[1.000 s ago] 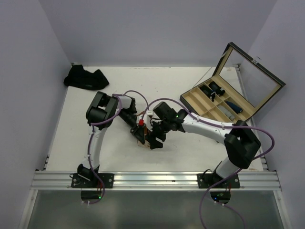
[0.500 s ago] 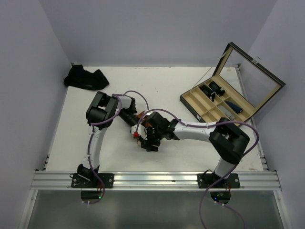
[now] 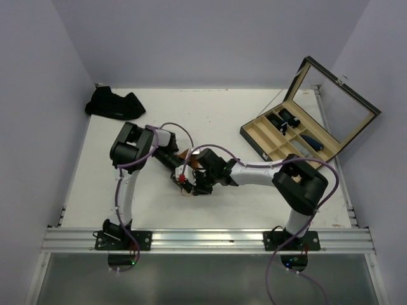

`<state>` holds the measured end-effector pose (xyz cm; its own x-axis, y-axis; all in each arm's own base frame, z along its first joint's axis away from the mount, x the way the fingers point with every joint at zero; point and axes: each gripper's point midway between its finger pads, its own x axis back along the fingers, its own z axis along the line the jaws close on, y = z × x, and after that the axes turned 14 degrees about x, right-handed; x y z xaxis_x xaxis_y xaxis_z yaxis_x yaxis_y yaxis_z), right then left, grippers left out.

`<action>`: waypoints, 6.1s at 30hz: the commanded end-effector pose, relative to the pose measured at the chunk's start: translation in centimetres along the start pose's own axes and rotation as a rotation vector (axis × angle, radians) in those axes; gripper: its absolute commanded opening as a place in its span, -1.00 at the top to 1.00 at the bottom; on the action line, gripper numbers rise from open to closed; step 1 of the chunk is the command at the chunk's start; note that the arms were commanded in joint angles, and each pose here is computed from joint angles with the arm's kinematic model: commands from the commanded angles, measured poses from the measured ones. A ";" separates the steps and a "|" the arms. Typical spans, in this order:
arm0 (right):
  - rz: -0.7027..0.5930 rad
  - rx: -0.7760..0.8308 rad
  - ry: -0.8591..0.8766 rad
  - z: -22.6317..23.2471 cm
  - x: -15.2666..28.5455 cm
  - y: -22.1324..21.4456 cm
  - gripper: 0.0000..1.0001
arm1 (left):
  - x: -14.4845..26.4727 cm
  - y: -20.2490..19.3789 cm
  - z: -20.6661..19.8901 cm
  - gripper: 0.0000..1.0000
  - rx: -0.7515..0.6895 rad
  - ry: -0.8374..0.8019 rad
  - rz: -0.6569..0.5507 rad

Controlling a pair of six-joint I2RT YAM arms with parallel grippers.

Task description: Roll the underwear

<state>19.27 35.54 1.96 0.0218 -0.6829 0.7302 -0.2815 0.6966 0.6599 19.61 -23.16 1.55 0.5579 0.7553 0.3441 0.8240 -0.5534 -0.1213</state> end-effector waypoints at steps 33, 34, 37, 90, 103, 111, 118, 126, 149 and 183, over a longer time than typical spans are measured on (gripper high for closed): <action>0.042 -1.080 0.637 1.4 -6.6 -5.0 1.00 | 4.5 -2.9 -3.3 0.04 -1.455 0.970 -0.300; 0.055 -1.092 0.630 1.3 -6.7 -5.2 1.00 | 4.2 -2.9 -3.0 0.04 -1.458 0.969 -0.288; 0.068 -1.103 0.631 1.4 -6.9 -5.4 1.00 | 3.5 -2.8 -2.1 0.03 -1.460 0.986 -0.254; -0.179 -0.647 -0.095 -13.5 14.9 -1.5 0.08 | -0.1 -7.8 6.1 1.00 -0.422 0.265 0.322; -0.071 -0.194 -0.008 -6.4 9.8 2.8 -0.04 | 0.7 -3.4 9.2 1.00 -0.227 0.285 0.274; -0.071 -0.122 0.109 -2.3 7.0 4.5 -0.04 | 0.5 -3.2 9.9 1.00 -0.162 0.291 0.252; -0.033 -0.136 0.119 -0.3 3.4 4.2 -0.20 | 0.5 -3.0 10.1 1.00 -0.154 0.309 0.239; -0.032 -0.156 0.070 -1.4 0.5 3.9 -0.26 | 0.7 -2.8 10.1 0.88 -0.158 0.326 0.225; -0.024 -0.570 0.483 3.8 -4.7 -2.3 1.00 | 19.3 3.7 -6.4 0.16 -0.659 0.538 -0.709; 0.091 -0.953 0.582 2.1 -7.5 -5.8 1.00 | 4.0 -3.6 1.4 0.34 -1.168 1.025 -0.098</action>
<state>19.18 39.92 1.49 0.6040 -0.7321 0.3151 0.5949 0.6772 0.4331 17.85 -18.21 2.90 -0.1344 0.5619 0.8162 0.0290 -0.8211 0.5700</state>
